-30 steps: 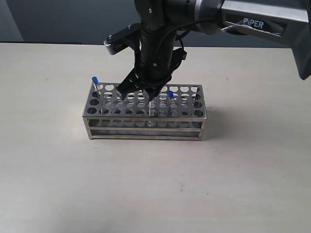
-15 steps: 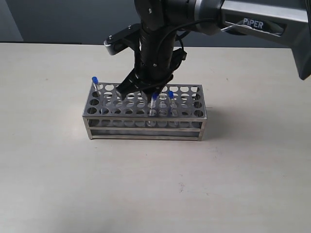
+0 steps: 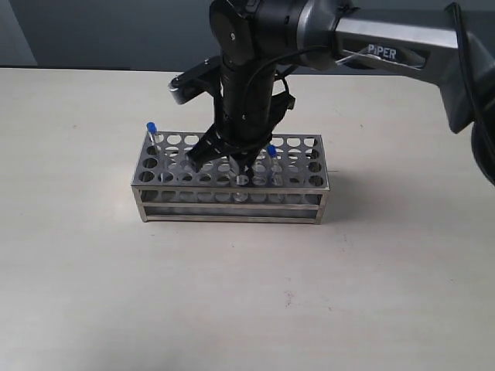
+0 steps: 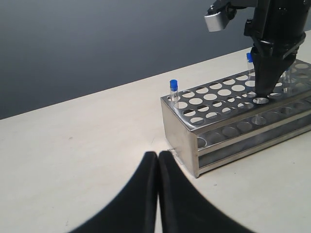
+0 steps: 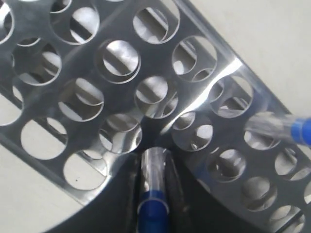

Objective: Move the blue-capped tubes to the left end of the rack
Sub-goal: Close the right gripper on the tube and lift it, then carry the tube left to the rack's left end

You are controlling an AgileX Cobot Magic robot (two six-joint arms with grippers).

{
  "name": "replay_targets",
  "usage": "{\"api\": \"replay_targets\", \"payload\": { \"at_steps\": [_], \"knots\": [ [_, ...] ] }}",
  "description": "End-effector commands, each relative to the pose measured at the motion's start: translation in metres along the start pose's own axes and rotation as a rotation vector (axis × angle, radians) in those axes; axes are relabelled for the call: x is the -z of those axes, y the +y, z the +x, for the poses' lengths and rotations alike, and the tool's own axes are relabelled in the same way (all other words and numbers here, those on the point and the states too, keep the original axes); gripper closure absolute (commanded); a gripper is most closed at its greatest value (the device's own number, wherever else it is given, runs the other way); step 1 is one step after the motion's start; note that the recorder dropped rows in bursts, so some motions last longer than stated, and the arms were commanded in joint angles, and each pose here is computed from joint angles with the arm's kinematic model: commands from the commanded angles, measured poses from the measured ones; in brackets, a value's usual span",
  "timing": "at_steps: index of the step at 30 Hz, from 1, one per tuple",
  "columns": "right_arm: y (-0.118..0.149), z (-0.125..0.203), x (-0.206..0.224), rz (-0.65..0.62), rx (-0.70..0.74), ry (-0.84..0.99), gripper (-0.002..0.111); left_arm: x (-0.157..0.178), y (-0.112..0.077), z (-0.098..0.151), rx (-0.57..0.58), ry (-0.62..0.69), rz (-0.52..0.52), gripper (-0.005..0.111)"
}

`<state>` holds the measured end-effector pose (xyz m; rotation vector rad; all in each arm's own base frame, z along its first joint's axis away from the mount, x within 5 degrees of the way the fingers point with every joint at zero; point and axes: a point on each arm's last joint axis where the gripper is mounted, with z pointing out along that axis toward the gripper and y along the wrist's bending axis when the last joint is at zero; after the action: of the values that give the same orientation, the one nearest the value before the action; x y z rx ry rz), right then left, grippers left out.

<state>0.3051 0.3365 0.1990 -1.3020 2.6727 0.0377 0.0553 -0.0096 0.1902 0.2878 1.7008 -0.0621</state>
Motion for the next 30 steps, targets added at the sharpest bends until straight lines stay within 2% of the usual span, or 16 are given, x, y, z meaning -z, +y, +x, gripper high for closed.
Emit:
{"api": "replay_targets", "payload": {
  "at_steps": [1, 8, 13, 20, 24, 26, 30],
  "knots": [
    [-0.004, 0.001, 0.02, 0.023, 0.003, -0.038, 0.108, 0.001, 0.0, -0.003, 0.004, -0.018, 0.011, 0.106],
    [-0.005, 0.006, 0.066, 0.026, -0.003, -0.133, 0.108, 0.001, 0.0, -0.003, 0.004, -0.018, 0.011, 0.106],
    [-0.004, 0.009, 0.082, 0.021, 0.004, -0.163, 0.108, 0.001, 0.0, -0.003, 0.004, -0.018, 0.011, 0.106],
    [0.02, 0.004, 0.106, 0.02, 0.127, -0.258, 0.108, 0.001, 0.0, -0.003, 0.004, -0.018, 0.011, 0.106],
    [0.033, -0.012, 0.104, -0.007, 0.201, -0.317, 0.108, 0.001, 0.0, -0.003, 0.004, -0.018, 0.011, 0.106],
    [0.037, -0.021, 0.097, -0.051, 0.213, -0.306, 0.108, 0.001, 0.0, -0.003, 0.004, -0.018, 0.011, 0.106],
    [0.039, -0.037, 0.083, -0.058, 0.234, -0.265, 0.108, 0.001, 0.0, -0.003, 0.004, -0.018, 0.011, 0.106]
  ]
}}
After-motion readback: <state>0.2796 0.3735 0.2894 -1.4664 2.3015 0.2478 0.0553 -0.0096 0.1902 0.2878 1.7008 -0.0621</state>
